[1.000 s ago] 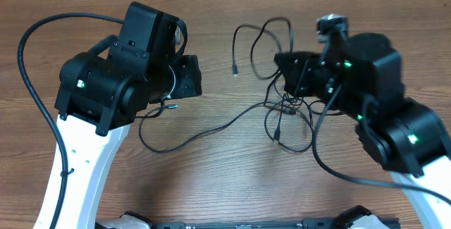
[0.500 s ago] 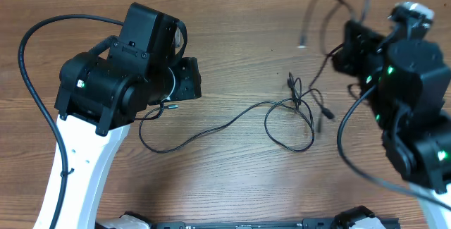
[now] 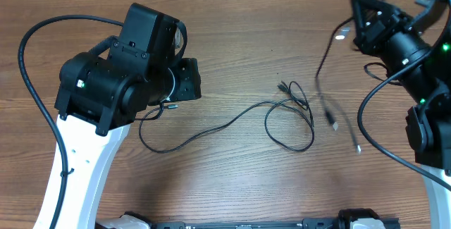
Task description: Untangle cables
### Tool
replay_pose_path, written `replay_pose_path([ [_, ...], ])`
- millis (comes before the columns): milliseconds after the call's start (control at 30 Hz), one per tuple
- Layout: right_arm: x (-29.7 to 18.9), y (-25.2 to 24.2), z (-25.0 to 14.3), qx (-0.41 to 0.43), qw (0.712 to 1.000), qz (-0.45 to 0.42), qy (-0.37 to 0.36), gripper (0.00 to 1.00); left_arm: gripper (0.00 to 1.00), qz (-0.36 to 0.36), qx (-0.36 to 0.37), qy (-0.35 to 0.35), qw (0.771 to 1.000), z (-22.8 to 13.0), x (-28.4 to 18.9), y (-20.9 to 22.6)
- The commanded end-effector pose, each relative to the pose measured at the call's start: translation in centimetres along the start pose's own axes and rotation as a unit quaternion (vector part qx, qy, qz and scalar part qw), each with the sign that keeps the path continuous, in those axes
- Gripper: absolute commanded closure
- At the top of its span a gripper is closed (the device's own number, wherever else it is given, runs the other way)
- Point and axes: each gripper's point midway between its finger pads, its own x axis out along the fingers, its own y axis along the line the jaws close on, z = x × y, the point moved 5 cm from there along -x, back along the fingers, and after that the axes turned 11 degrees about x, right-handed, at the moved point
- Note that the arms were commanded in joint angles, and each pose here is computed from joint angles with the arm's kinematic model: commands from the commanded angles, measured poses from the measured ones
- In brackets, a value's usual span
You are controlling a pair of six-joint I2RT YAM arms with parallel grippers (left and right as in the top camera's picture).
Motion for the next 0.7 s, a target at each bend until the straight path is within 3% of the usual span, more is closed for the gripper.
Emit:
replay_pose_path([
  [0,-1.3,3.2,-0.7,-0.007,0.995,0.084,0.048,0.96,0.43,-0.002,0.008,-0.005,1.000,0.3,-0.2,0.0],
  [167,-1.0,1.7,0.0,0.003,0.999,0.032,0.011,0.96,0.43,-0.001,0.008,-0.002,1.000,0.2,-0.2,0.0],
  [400,-0.2,-3.7,1.8,0.006,0.988,-0.134,-0.077,0.96,0.43,-0.001,0.008,-0.001,1.000,0.1,-0.2,0.0],
  [667,5.3,-10.6,2.5,-0.051,0.968,-0.238,-0.067,0.96,0.43,-0.001,0.008,-0.001,1.000,0.1,-0.2,0.0],
])
